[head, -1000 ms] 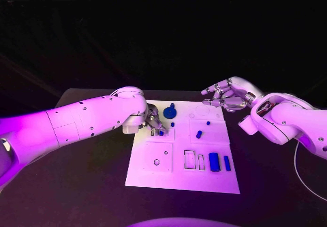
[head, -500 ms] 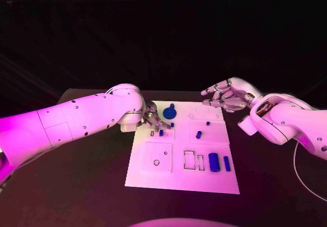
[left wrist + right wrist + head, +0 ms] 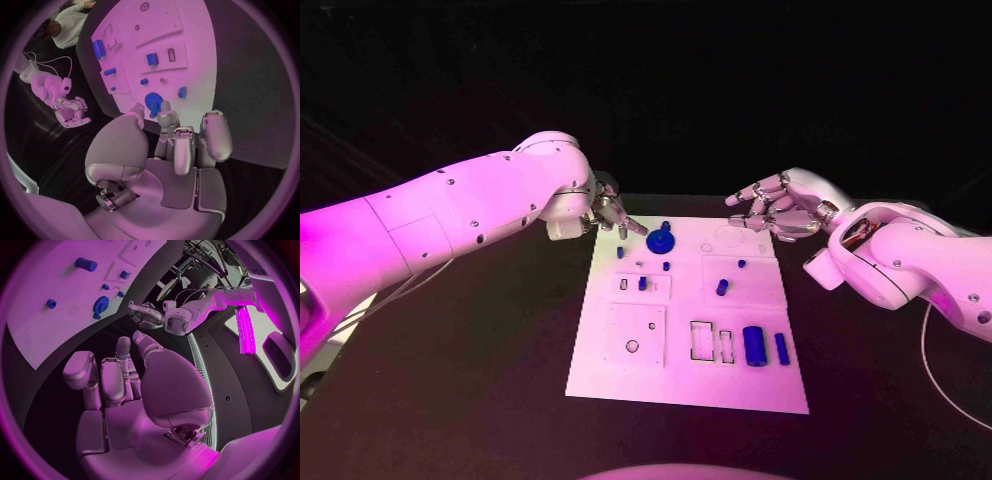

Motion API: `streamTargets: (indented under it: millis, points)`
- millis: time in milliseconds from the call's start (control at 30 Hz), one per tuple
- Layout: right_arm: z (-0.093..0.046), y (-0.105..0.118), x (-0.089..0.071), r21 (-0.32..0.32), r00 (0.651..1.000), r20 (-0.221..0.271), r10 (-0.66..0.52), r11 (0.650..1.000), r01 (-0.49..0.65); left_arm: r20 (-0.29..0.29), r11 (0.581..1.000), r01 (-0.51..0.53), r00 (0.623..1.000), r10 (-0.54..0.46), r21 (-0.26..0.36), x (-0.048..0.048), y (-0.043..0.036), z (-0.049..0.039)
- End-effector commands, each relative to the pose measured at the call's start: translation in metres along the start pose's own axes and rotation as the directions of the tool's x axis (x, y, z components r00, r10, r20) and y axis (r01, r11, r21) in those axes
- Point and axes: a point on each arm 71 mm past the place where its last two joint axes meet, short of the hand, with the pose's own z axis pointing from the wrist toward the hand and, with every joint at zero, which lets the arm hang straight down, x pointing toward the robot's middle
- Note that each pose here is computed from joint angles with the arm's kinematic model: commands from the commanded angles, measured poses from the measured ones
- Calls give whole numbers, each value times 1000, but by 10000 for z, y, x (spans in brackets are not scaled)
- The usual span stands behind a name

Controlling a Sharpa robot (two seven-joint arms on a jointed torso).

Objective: Assemble the parts on the task board

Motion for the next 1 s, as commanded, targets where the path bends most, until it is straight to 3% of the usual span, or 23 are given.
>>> streamTargets:
  millis: [33, 167, 433, 1000]
  points:
    - [11, 14, 26, -14, 1000, -15, 1, 1000, -2, -31, 1000, -15, 999, 14, -3, -20, -8, 84]
    - [18, 18, 38, -16, 1000, -19, 3, 1000, -3, -22, 999, -20, 1000, 19, -31, -35, 10, 208]
    - [28, 26, 63, -20, 999, -32, 2, 1000, -3, 12, 994, -75, 997, 77, -83, -12, 43, 342]
    - [33, 27, 71, -21, 999, -35, 1, 1000, -2, -20, 988, -108, 994, 106, -111, 14, 96, 405]
